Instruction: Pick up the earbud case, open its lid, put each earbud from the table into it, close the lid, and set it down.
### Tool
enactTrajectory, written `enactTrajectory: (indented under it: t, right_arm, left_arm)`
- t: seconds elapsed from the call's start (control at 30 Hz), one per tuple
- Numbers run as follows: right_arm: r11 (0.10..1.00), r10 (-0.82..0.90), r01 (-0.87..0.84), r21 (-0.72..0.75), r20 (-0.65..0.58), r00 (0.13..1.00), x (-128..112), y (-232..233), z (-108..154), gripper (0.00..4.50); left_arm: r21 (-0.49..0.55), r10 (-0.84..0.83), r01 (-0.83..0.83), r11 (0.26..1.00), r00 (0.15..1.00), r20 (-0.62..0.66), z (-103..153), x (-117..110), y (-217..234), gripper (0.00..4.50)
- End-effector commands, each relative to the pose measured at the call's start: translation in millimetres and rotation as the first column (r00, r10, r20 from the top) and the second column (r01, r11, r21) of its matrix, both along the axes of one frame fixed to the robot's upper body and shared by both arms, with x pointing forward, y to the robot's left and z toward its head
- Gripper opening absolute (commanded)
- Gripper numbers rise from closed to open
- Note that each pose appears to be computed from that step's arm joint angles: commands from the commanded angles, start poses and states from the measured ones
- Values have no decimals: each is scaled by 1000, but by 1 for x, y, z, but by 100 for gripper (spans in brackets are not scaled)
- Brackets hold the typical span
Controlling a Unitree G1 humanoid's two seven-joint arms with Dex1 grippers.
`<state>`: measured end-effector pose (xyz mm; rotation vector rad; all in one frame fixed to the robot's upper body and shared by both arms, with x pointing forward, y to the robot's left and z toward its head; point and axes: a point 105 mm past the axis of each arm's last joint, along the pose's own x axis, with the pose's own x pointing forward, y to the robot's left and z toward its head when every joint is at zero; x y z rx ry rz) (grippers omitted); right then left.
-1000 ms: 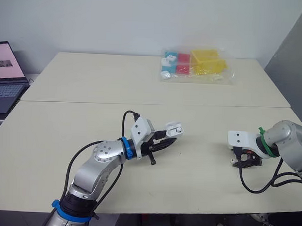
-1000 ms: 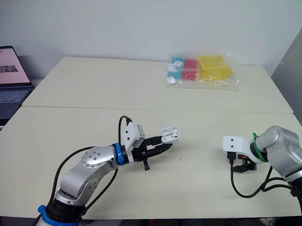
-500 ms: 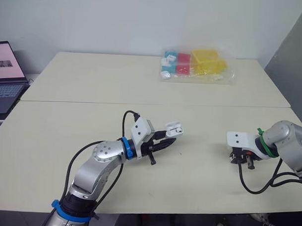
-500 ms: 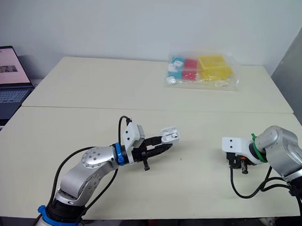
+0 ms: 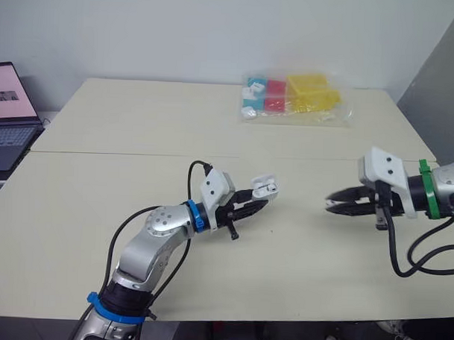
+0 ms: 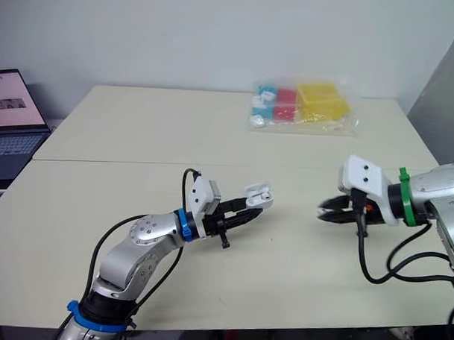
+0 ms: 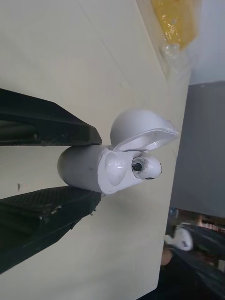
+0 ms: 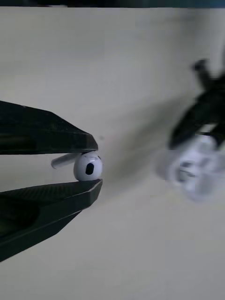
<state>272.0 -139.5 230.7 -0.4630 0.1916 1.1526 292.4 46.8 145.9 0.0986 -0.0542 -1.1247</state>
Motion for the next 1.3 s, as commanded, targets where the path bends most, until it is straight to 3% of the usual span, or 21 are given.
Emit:
enactTrajectory:
  t: [0.03, 0.17, 0.5, 1.3]
  right_arm:
    - [972, -81, 52, 231, 114, 990, 1, 21, 26, 43]
    - [899, -179, 106, 425, 135, 975, 0, 47, 23, 43]
    - [787, -276, 190, 587, 61, 959, -5, 70, 7, 43]
    - [815, -304, 194, 546, 118, 945, 5, 82, -30, 43]
  left_arm:
    - [-49, -22, 25, 998, 998, 52, 18, 1, -5, 81]
    - [-64, -33, 37, 997, 998, 61, 22, 3, -10, 81]
    - [-79, -25, 30, 996, 998, 61, 25, 8, -10, 81]
    - [-79, -24, 29, 996, 997, 67, 31, 9, -11, 81]
